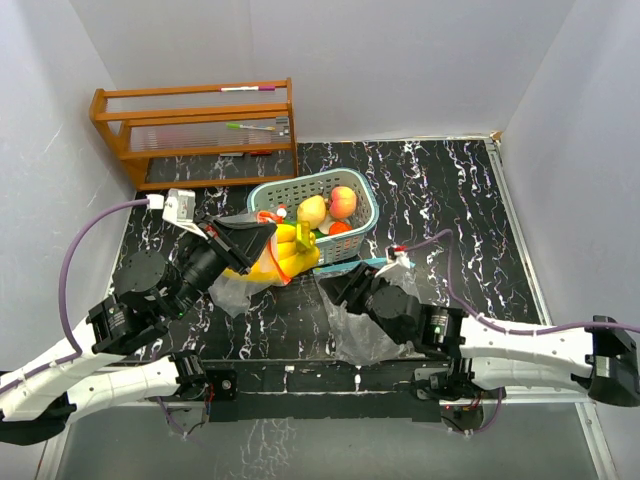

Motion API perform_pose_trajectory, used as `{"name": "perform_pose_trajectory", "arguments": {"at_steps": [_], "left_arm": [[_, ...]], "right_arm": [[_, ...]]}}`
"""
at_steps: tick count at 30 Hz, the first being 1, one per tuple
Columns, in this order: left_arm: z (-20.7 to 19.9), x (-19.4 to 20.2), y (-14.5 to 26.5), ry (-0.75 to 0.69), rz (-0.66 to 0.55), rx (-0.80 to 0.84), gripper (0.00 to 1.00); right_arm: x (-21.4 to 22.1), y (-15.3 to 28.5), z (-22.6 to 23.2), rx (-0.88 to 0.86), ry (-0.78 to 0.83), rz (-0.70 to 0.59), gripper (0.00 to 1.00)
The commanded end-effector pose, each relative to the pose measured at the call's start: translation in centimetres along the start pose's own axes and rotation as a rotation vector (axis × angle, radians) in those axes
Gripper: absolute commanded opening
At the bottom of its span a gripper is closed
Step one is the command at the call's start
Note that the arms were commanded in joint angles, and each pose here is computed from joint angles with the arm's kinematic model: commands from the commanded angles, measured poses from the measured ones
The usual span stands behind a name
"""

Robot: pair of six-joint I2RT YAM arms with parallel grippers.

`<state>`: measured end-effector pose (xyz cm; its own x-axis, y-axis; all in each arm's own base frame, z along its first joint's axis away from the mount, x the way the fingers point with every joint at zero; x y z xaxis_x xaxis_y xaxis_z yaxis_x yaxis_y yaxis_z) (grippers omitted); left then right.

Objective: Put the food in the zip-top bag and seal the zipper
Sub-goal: Place the fake fruit in the zipper food storage bag.

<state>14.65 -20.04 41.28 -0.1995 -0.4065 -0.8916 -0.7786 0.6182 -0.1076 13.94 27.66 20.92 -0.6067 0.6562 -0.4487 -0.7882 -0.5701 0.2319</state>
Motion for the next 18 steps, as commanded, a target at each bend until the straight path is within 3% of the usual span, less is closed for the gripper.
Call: {"name": "perform_pose_trajectory", "arguments": {"at_steps": [1,7,11,18], "left_arm": [[-1.4,-2.5,0.3,0.029,-0.067,0.063,0.00],[-1.5,-1.9,0.3,0.048,-0.063,0.076,0.00],[-2.1,-2.3,0.5,0.053,-0.068,0.111,0.00],[-2.2,-1.9,0.4,0.055,-0.061,0.123,0.00]], "right_arm": [[-2.3,-2.0,1.1,-0.027,-0.084,-0.045,0.51],[-5.0,-4.2,2.7,-0.202,-0.163,-0.011,0.70],[-5.2,-4.7,2.8,-0.283,-0.263,0.044,0.67],[-4.8,-5.7,6.3,-0.348,-0.178,0.129,0.65]]}}
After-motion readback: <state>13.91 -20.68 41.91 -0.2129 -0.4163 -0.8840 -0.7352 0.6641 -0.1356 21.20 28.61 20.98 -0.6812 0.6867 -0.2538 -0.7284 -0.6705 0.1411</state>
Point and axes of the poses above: each gripper's point midway between its finger pads, its own y axis back along the fingers, its own z axis along the line the jaws close on, x = y × z, the point moved 3 cm from there along y, back along the fingers, and after that the axes turned 9 degrees about -y, right-handed, at the moved point
